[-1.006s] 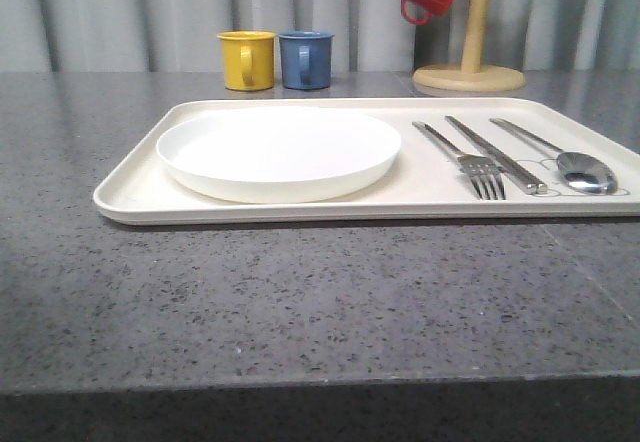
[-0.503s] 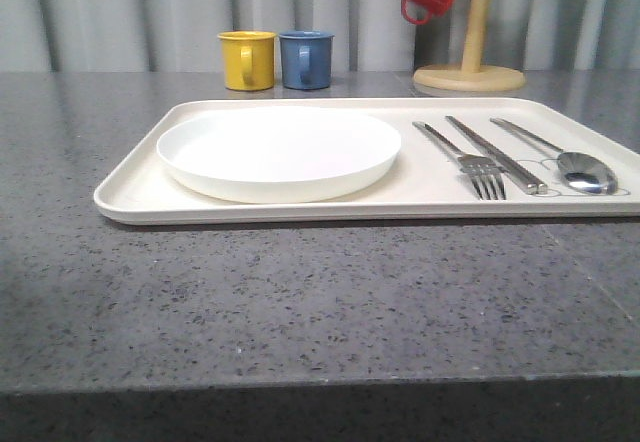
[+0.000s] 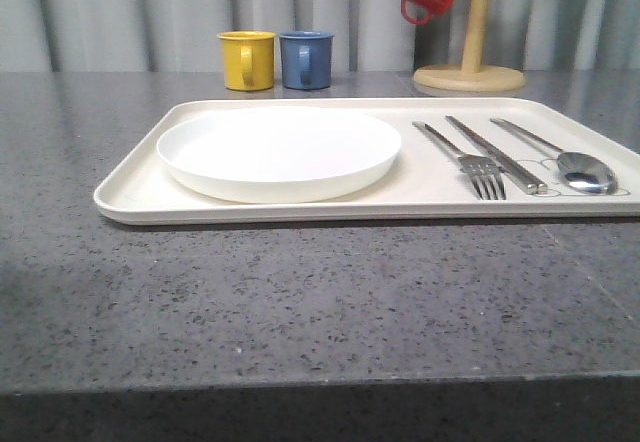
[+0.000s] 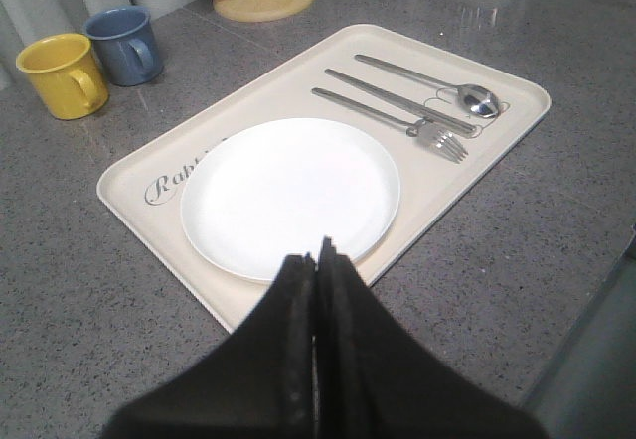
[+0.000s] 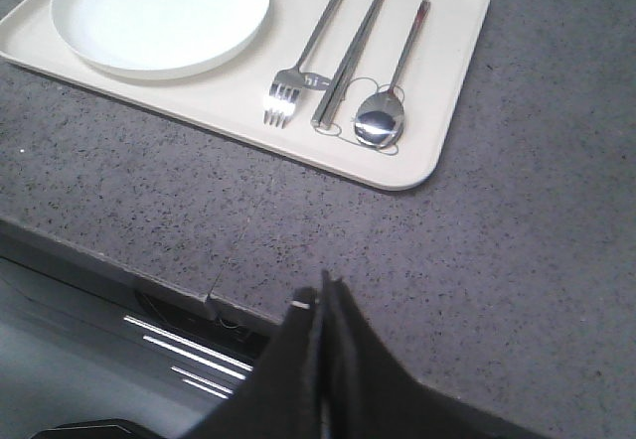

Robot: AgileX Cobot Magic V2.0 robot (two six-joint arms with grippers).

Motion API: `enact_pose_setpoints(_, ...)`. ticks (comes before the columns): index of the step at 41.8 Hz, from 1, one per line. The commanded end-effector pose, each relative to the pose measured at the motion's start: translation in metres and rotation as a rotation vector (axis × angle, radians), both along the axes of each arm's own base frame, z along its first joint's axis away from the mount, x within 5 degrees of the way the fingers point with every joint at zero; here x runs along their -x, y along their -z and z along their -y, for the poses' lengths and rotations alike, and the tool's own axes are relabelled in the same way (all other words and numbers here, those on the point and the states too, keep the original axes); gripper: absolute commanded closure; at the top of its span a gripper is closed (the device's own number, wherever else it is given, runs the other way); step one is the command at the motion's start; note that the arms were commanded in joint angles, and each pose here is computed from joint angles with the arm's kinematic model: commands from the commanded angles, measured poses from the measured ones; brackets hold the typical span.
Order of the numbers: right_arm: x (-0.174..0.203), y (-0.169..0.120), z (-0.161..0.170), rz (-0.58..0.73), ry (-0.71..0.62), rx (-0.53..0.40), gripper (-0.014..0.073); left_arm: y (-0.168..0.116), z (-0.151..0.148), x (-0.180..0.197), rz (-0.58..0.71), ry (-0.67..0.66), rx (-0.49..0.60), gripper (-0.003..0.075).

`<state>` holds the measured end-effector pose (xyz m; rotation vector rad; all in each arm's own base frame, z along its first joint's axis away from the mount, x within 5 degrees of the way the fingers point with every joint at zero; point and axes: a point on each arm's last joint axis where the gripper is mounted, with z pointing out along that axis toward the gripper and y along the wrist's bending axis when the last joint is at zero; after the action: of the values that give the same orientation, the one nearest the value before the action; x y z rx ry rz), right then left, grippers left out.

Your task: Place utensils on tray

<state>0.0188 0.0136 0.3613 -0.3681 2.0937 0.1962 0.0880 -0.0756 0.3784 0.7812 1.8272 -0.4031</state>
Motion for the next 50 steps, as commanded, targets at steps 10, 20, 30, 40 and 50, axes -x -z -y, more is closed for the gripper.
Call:
enact_pose_setpoints(10,-0.003,-0.010,-0.001,0.068,-0.005,-0.020,0.0662,-0.015,0.001,0.000,0.062,0.004,0.081,0.0741)
enact_pose_setpoints(20,-0.003,-0.010,-0.001,0.068,-0.005,-0.020,0.0662,-0.011,-0.001,0.002,0.067,-0.001,0.086,0.0741)
enact_pose_setpoints(30,-0.003,-0.010,-0.001,0.068,-0.005,-0.020,0.0662,0.016,-0.034,0.011,0.246,-0.207,0.119,0.0741)
enact_pose_setpoints(40,-0.003,-0.010,-0.001,0.068,-0.005,-0.020,0.0662,0.082,-0.061,0.020,0.431,-0.479,0.151,0.0741)
enact_pose_setpoints(50,-0.003,-0.010,-0.001,0.068,-0.005,-0.020,0.0662,0.136,-0.075,0.030,0.526,-0.673,0.168,0.0741)
